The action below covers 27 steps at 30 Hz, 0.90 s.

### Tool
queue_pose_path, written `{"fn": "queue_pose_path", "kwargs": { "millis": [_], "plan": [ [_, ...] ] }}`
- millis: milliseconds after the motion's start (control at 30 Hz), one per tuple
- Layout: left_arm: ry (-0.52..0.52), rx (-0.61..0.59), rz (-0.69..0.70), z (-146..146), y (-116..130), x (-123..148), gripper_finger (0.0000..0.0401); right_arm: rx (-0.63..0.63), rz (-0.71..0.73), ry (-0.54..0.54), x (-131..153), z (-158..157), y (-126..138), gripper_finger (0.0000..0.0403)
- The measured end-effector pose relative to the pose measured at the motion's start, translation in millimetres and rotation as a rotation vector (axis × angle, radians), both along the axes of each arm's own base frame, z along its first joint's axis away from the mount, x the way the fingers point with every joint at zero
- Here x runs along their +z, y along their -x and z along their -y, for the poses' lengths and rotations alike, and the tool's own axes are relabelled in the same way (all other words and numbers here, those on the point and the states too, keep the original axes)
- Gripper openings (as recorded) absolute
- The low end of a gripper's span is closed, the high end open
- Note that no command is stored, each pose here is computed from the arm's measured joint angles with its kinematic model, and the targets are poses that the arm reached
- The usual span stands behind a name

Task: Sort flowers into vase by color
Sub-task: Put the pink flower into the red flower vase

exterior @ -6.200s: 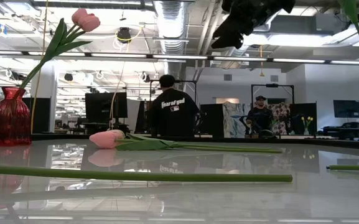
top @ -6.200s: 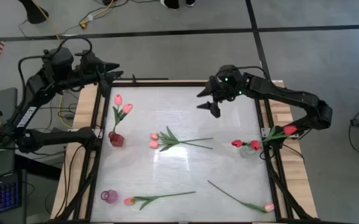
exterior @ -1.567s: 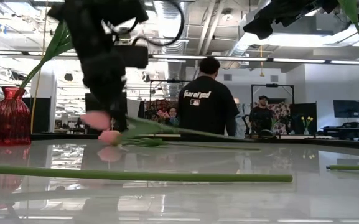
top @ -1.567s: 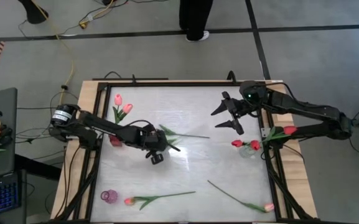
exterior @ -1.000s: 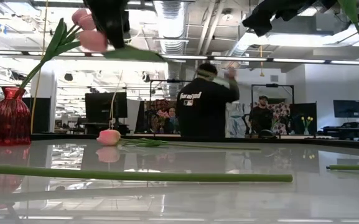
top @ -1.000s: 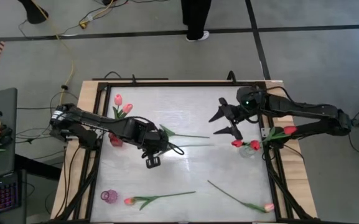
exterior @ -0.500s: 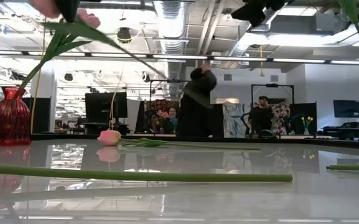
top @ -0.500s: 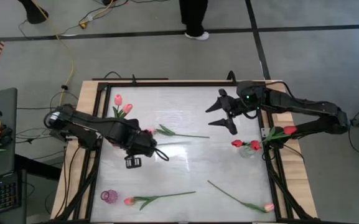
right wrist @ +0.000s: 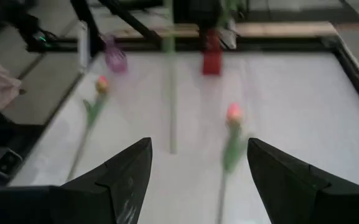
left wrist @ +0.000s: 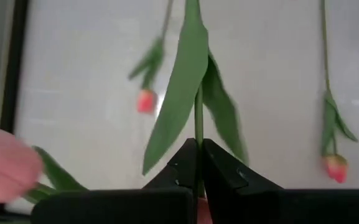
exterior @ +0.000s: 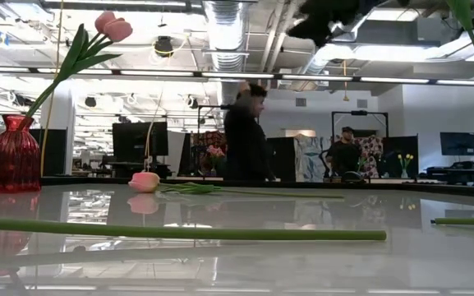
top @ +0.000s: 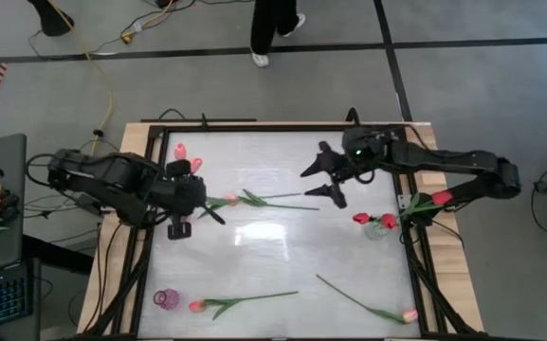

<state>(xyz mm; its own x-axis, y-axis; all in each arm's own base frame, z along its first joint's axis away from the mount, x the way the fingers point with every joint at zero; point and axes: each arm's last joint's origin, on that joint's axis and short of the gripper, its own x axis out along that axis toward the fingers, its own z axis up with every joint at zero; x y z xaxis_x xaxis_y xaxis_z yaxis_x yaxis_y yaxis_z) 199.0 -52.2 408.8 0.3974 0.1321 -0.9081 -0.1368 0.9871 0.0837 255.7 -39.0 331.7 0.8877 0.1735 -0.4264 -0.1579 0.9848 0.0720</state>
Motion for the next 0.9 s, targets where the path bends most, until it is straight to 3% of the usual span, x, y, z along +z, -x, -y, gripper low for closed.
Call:
{"fn": "queue_pose_path", "kwargs": {
  "millis": [167,400,633,900],
  "plan": [
    [-0.056,-0.028,-0.008,-4.4,-3.1,-1.0,0.0000,0.044,0.019,-0.033,4.4,-5.5,-30.1,0.0290],
    [-0.089,-0.056,-0.085,-0.8,-22.5,-14.7,0.0000,0.037,-0.107,-0.002,18.9,-4.8,-55.8,0.0290],
    [-0.125,-0.077,-0.101,2.0,-36.2,-22.7,0.0000,0.055,-0.207,0.030,-3.2,-14.7,-82.7,0.0290],
    [-0.161,-0.047,-0.090,0.9,-36.9,-22.7,0.0000,0.027,-0.267,0.015,-18.9,-14.2,-92.7,0.0290]
  ]
}}
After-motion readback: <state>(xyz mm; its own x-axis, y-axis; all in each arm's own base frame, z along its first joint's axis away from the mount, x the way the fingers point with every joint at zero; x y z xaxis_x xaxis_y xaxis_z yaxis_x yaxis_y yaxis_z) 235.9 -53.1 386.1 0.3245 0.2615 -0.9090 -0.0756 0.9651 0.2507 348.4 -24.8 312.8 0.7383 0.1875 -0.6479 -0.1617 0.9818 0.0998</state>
